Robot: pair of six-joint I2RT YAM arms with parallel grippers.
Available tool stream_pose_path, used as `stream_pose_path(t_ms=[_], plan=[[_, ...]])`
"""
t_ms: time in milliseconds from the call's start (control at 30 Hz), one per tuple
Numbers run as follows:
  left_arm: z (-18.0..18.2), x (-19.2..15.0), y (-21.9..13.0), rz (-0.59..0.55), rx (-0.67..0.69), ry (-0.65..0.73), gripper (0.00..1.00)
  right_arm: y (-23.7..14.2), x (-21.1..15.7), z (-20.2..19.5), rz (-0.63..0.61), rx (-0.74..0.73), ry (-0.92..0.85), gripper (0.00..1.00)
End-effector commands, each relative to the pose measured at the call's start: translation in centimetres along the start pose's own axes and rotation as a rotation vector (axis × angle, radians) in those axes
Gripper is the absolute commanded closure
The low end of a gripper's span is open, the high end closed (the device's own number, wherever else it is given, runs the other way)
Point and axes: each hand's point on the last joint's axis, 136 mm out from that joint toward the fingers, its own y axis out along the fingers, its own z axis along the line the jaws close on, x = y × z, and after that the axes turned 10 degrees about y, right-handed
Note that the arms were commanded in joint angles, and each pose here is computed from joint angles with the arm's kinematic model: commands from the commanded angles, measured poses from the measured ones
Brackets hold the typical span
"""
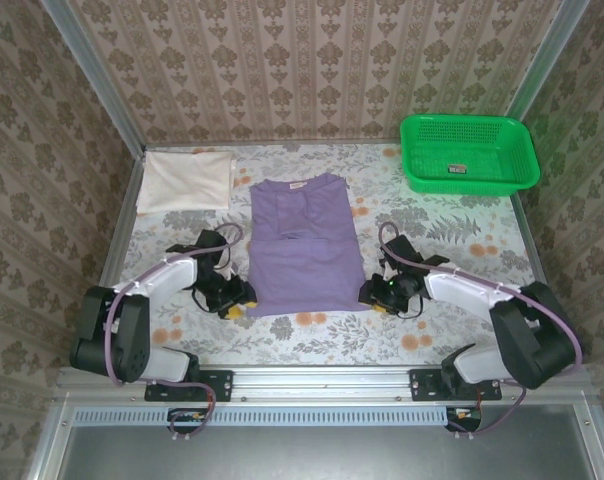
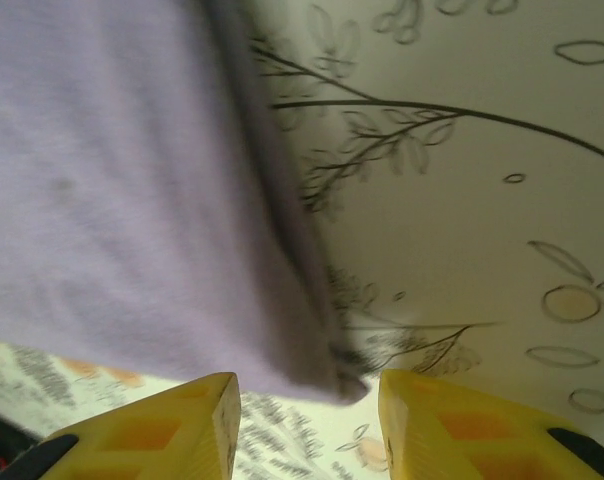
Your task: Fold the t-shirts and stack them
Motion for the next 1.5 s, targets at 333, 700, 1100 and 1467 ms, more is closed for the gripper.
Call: stream_pose_path(t_ms=[333, 700, 1100, 1467], plan=[[0.5, -0.3, 2.1, 0.073, -0.031, -0.068, 0.74, 1.2, 0.8, -0.2, 0.029, -0.061, -0.006, 0.73], [1.0, 0.9, 1.9, 0.050, 0.031, -0.050, 1.00, 0.6, 1.1, 0.1, 0.019, -0.081, -0.041, 1.00], [-0.1, -2.9, -1.3, 0.071, 0.042, -0.022, 1.00, -1.9, -2.5, -0.4, 0.060, -0.035, -0.050, 1.00], [-0.6, -9.9, -2.5, 0.150, -0.042, -0.045, 1.00, -4.2, -10.1, -1.6, 0.116, 0.054, -0.066, 1.00]])
